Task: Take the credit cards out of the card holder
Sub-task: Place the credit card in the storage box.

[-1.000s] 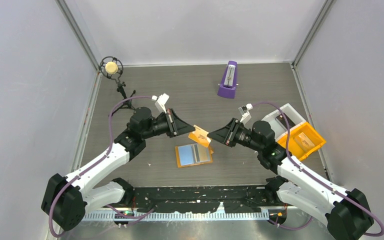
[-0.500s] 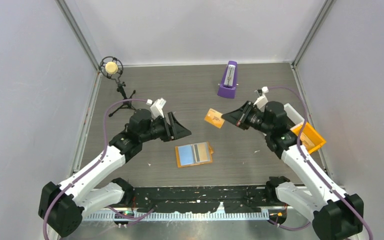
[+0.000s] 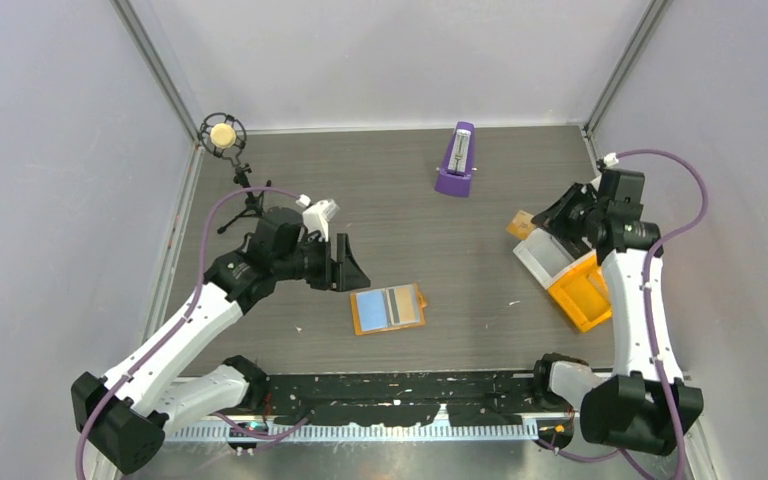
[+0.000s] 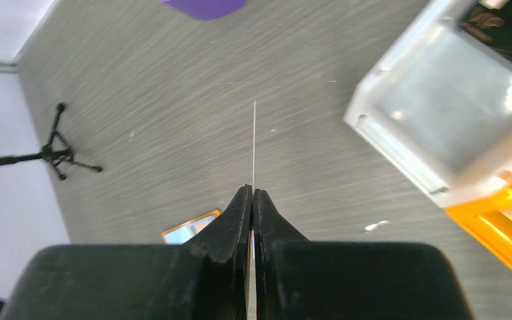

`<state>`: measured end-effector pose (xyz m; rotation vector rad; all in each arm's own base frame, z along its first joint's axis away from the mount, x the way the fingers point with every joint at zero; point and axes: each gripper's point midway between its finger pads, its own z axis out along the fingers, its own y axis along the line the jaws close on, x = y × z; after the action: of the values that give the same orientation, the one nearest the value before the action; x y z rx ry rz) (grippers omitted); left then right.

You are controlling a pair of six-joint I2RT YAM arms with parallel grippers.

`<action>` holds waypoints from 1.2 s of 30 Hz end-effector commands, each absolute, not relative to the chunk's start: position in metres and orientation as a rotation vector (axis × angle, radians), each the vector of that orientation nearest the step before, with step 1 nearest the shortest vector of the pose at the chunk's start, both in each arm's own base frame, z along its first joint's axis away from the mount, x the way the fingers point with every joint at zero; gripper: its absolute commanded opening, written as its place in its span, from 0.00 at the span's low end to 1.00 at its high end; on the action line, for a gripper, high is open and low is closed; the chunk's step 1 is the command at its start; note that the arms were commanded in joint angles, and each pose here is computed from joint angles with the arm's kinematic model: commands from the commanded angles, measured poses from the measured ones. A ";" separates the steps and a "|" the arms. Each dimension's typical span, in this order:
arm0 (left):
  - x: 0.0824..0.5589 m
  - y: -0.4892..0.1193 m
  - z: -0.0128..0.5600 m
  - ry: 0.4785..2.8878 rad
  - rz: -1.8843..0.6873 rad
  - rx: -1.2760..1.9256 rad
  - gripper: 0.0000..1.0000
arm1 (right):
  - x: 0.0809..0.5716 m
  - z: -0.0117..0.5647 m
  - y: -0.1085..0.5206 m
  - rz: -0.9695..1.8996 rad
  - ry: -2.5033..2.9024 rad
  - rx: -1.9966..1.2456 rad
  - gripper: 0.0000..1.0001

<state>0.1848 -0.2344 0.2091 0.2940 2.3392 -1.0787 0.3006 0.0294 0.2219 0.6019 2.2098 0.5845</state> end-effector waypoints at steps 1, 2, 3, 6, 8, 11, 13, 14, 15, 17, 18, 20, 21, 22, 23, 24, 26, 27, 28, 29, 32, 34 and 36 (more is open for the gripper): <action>0.152 -0.221 0.207 2.405 -1.064 0.496 0.60 | 0.285 0.224 -0.004 0.376 2.352 0.581 0.05; 0.146 -0.221 0.210 2.404 -1.086 0.518 0.60 | 0.287 0.231 -0.020 0.277 2.345 0.606 0.05; 0.142 -0.221 0.211 2.398 -1.103 0.534 0.60 | 0.278 0.230 -0.025 0.228 2.384 0.616 0.05; 0.133 -0.217 0.207 2.364 -1.086 0.564 0.60 | 0.261 0.250 -0.050 0.047 2.394 0.664 0.05; 0.125 -0.215 0.201 2.362 -1.055 0.608 0.61 | 0.251 0.255 -0.063 -0.034 2.417 0.703 0.05; 0.114 -0.214 0.197 2.370 -1.006 0.689 0.61 | 0.246 0.256 -0.077 -0.069 2.430 0.750 0.05; 0.112 -0.212 0.197 2.360 -0.980 0.711 0.61 | 0.244 0.254 -0.085 -0.083 2.439 0.778 0.05; 0.112 -0.212 0.196 2.359 -0.973 0.713 0.61 | 0.243 0.251 -0.089 -0.094 2.446 0.785 0.05; 0.111 -0.212 0.196 2.359 -0.971 0.716 0.61 | 0.240 0.248 -0.095 -0.113 2.448 0.813 0.05; 0.110 -0.212 0.194 2.362 -0.973 0.724 0.61 | 0.234 0.240 -0.105 -0.145 2.466 0.844 0.05; 0.110 -0.212 0.194 2.365 -0.971 0.722 0.61 | 0.234 0.238 -0.109 -0.159 2.464 0.848 0.05; 0.111 -0.211 0.191 2.370 -0.961 0.719 0.61 | 0.230 0.230 -0.119 -0.195 2.469 0.882 0.05; 0.112 -0.211 0.191 2.369 -0.953 0.714 0.61 | 0.227 0.222 -0.124 -0.207 2.483 0.901 0.05; 0.113 -0.211 0.190 2.369 -0.947 0.709 0.61 | 0.228 0.219 -0.128 -0.213 2.480 0.907 0.05; 0.114 -0.211 0.190 2.369 -0.943 0.705 0.61 | 0.227 0.213 -0.132 -0.221 2.496 0.919 0.05; 0.116 -0.211 0.190 2.368 -0.939 0.701 0.61 | 0.226 0.210 -0.137 -0.229 2.496 0.932 0.05; 0.118 -0.211 0.187 2.381 -0.922 0.699 0.61 | 0.225 0.203 -0.144 -0.233 2.519 0.942 0.05; 0.119 -0.210 0.185 2.390 -0.906 0.701 0.61 | 0.227 0.198 -0.146 -0.219 2.535 0.930 0.05; 0.121 -0.210 0.183 2.404 -0.889 0.699 0.61 | 0.227 0.197 -0.149 -0.215 2.537 0.936 0.05; 0.122 -0.209 0.181 2.414 -0.876 0.700 0.61 | 0.228 0.193 -0.152 -0.214 2.554 0.926 0.05; 0.124 -0.210 0.177 2.438 -0.864 0.697 0.61 | 0.230 0.186 -0.156 -0.184 2.572 0.926 0.05; 0.126 -0.211 0.177 2.444 -0.855 0.690 0.60 | 0.234 0.185 -0.160 -0.174 2.559 0.929 0.05; 0.128 -0.210 0.178 2.444 -0.844 0.678 0.60 | 0.242 0.182 -0.162 -0.132 2.539 0.921 0.06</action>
<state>0.1226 -0.2105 0.1704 0.6777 2.4699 -0.8714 0.2264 -0.1547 0.1787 0.9847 2.5941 -0.1800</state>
